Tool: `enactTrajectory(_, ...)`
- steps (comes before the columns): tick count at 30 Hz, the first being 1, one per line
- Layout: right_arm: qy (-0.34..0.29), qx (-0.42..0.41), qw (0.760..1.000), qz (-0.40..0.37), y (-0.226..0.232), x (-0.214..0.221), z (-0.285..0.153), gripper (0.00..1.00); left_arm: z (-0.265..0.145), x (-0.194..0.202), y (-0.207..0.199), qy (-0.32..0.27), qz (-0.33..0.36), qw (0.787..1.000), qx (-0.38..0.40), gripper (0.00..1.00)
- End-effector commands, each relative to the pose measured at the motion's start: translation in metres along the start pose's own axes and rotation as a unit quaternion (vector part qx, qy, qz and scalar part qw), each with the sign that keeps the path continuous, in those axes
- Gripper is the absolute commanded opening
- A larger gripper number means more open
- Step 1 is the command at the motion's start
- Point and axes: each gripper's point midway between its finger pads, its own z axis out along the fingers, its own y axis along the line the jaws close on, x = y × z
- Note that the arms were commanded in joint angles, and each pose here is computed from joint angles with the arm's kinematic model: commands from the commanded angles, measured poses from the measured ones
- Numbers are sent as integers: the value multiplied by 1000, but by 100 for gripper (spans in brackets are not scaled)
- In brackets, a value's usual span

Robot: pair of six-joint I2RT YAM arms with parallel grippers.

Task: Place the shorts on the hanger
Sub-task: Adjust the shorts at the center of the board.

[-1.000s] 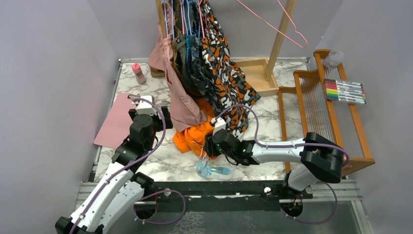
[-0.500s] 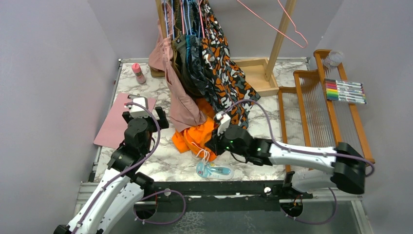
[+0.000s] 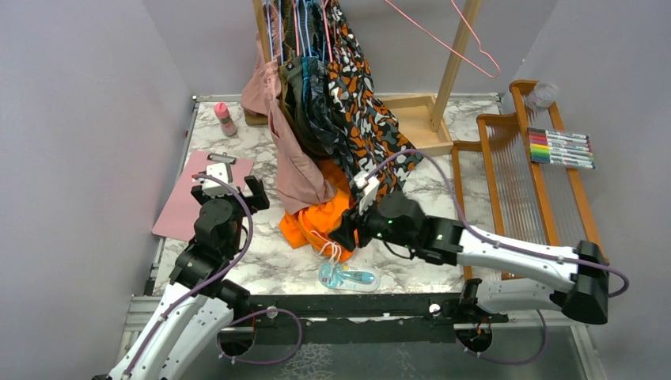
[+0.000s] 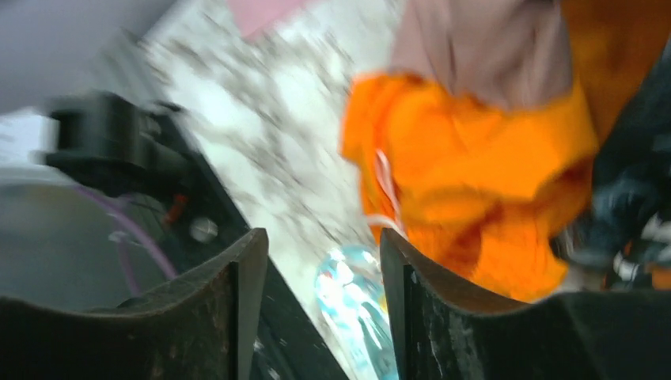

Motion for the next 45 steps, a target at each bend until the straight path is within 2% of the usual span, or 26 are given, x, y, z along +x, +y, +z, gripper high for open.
enactTrajectory(1, 22, 107, 993, 47, -48, 52, 23, 62, 2, -1, 0, -3, -3, 1000, -3, 96)
enactTrajectory(4, 18, 141, 987, 78, -67, 66, 36, 68, 3, 1, -2, 0, -1, 1000, 0, 96)
enactTrajectory(9, 40, 240, 966, 89, -105, 96, 32, 68, 2, 1, -4, 0, -1, 1000, 6, 96)
enactTrajectory(14, 79, 287, 952, 74, -125, 122, 17, 65, 2, 0, -6, -5, -2, 1000, 14, 96)
enactTrajectory(20, 108, 317, 940, 61, -141, 137, 21, 59, 3, 0, -13, -5, -4, 999, 32, 97)
enactTrajectory(23, 120, 327, 936, 57, -146, 143, 23, 55, 2, -5, -18, -12, -35, 999, 37, 99)
enactTrajectory(26, 132, 354, 924, 54, -157, 148, 20, 45, 0, -9, -22, -7, -83, 996, 39, 99)
enactTrajectory(28, 128, 362, 922, 57, -160, 145, 16, 28, -5, -7, -34, 9, -88, 994, 71, 99)
enactTrajectory(30, 114, 351, 927, 63, -155, 136, 12, 4, -12, -7, -47, 18, -80, 990, 114, 99)
enactTrajectory(31, 105, 343, 931, 69, -151, 130, 9, 1, -17, -9, -51, 16, -75, 988, 133, 99)
enactTrajectory(35, 78, 318, 941, 84, -138, 108, -6, 1, -41, -14, -81, -11, -58, 966, 251, 96)
enactTrajectory(37, 77, 300, 946, 93, -130, 104, -13, 1, -47, -6, -94, 15, -51, 956, 289, 92)
enactTrajectory(41, 65, 284, 950, 111, -123, 97, -26, 1, -47, 28, -112, 114, -32, 938, 326, 89)
enactTrajectory(45, 58, 271, 953, 119, -118, 95, -31, 1, -49, 29, -118, 123, -26, 931, 342, 89)
